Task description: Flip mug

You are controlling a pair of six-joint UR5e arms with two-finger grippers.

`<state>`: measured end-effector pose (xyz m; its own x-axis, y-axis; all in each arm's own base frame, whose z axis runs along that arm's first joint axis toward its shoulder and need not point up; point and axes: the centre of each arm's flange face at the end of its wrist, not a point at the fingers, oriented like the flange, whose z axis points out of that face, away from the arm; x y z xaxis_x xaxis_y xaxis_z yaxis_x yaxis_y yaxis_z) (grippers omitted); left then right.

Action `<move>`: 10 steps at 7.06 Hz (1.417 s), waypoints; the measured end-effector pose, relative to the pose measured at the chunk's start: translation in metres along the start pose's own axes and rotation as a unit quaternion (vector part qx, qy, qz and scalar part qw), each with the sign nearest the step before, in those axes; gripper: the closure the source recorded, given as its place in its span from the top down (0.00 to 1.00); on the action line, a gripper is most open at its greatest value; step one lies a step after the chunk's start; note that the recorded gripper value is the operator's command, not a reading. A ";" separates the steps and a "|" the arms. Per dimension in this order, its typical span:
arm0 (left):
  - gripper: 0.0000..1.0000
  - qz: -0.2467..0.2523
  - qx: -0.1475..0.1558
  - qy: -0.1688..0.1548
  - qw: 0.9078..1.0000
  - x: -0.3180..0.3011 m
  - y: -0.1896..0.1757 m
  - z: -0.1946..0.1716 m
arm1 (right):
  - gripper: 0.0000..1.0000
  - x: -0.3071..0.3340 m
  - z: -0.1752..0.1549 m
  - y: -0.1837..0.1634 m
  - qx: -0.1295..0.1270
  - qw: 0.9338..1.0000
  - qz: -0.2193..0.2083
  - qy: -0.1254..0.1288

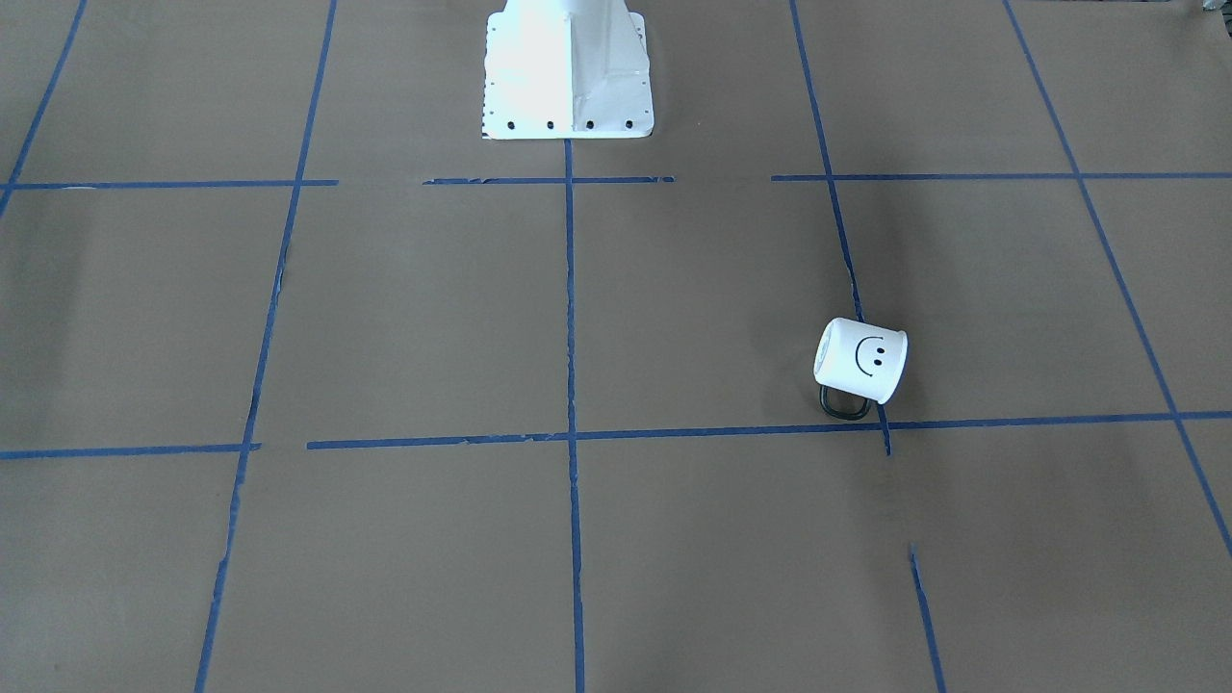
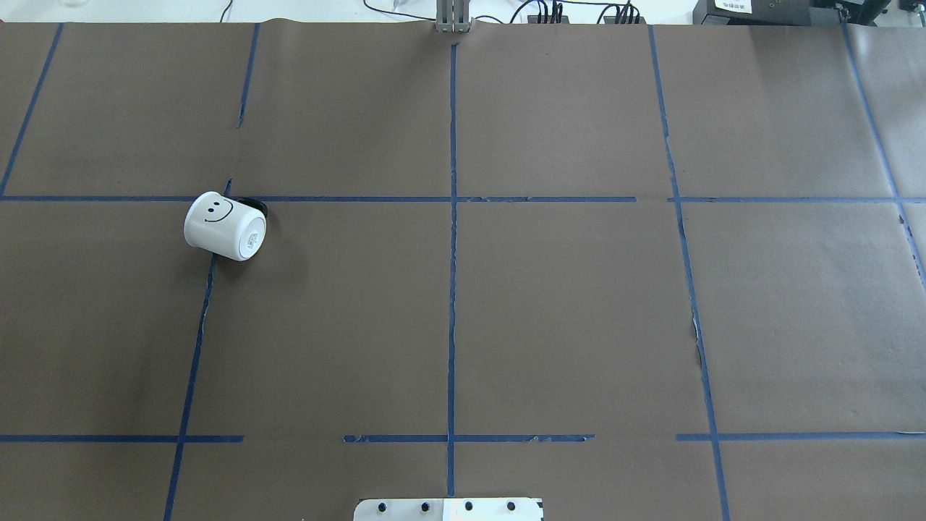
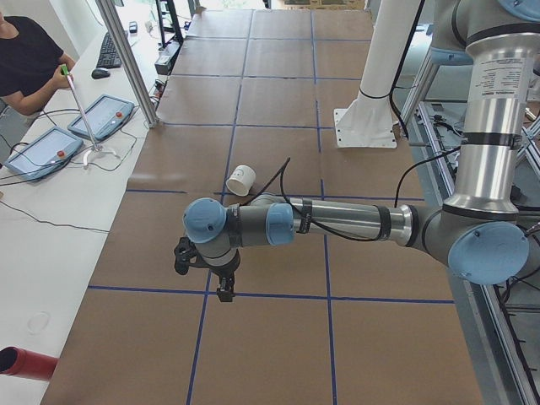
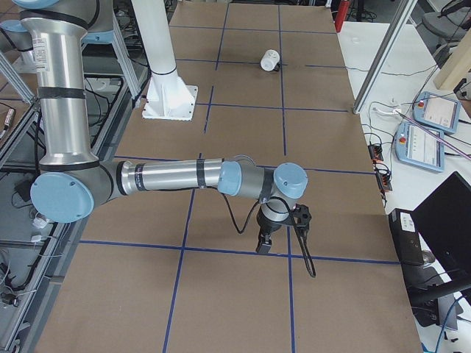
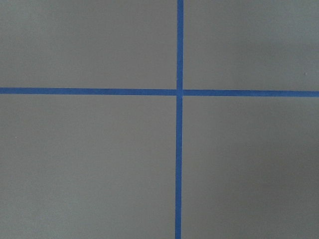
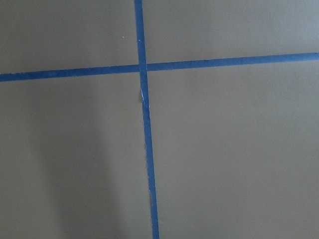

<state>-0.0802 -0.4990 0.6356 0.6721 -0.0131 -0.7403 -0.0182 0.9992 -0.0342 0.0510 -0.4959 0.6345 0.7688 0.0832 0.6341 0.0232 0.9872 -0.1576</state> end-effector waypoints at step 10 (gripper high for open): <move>1.00 0.196 0.037 0.058 0.978 0.188 -0.099 -0.003 | 1.00 0.000 0.000 0.000 0.000 1.000 0.000 0.000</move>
<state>0.0459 -0.6002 0.4981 0.5362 0.3726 -0.7574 -0.2012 0.9279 0.3140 0.0510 -0.4959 0.6345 0.7688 0.0829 0.6341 0.0235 0.9873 -0.1574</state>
